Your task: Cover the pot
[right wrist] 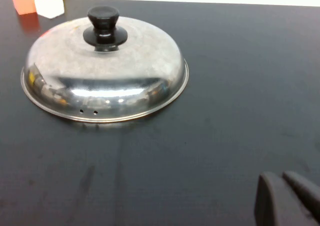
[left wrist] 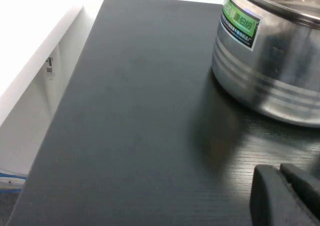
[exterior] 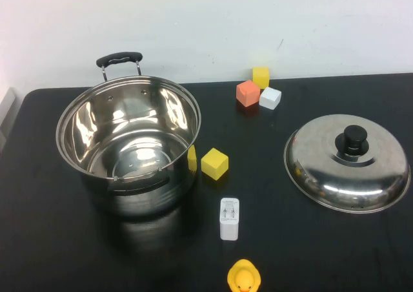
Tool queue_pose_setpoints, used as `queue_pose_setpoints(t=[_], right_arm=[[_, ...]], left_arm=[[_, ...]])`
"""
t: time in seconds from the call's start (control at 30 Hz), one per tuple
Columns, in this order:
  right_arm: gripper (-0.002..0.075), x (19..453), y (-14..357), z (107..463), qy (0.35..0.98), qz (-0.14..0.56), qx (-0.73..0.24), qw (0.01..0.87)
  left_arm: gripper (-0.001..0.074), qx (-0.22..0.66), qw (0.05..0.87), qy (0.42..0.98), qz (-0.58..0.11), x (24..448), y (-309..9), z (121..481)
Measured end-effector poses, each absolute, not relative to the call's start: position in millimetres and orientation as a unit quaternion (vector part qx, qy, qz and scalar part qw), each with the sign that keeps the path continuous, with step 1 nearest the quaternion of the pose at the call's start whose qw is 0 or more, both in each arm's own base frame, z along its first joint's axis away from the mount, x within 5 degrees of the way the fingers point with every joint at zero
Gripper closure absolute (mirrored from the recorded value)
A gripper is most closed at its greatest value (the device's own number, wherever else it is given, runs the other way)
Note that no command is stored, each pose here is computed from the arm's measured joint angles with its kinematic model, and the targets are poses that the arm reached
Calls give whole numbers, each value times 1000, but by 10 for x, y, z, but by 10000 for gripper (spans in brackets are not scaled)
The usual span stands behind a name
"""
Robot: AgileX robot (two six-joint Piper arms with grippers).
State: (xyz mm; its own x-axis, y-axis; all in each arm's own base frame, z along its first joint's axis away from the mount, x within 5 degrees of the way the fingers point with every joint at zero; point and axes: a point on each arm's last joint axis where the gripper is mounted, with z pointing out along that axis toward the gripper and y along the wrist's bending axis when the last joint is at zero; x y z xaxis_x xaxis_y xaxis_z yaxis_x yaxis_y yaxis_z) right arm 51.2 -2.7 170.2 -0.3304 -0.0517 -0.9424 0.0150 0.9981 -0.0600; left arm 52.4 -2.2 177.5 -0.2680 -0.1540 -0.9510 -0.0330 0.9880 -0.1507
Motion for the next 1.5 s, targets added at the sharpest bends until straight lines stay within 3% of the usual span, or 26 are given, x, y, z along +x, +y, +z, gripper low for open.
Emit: queue_pose_setpoints(t=[0.9, 1.03, 1.17, 1.23, 1.33, 1.5], right_arm=[[728, 512, -19, 1707, 815, -20, -6, 579], [728, 512, 42, 1710, 813, 58, 46, 578], [728, 506, 182, 1720, 782, 254, 189, 537], [728, 504, 222, 1737, 765, 309, 226, 518], [728, 503, 240, 1749, 759, 327, 232, 514], [728, 507, 233, 1758, 774, 274, 158, 548]], left_arm=[[737, -59, 602, 795, -50, 524, -22, 1775], [737, -59, 602, 795, -50, 524, -22, 1775], [737, -59, 602, 795, -50, 524, -22, 1775], [737, -59, 602, 795, -50, 524, -22, 1775], [737, -59, 602, 795, -50, 524, -22, 1775], [737, -59, 602, 795, -50, 524, -22, 1775]])
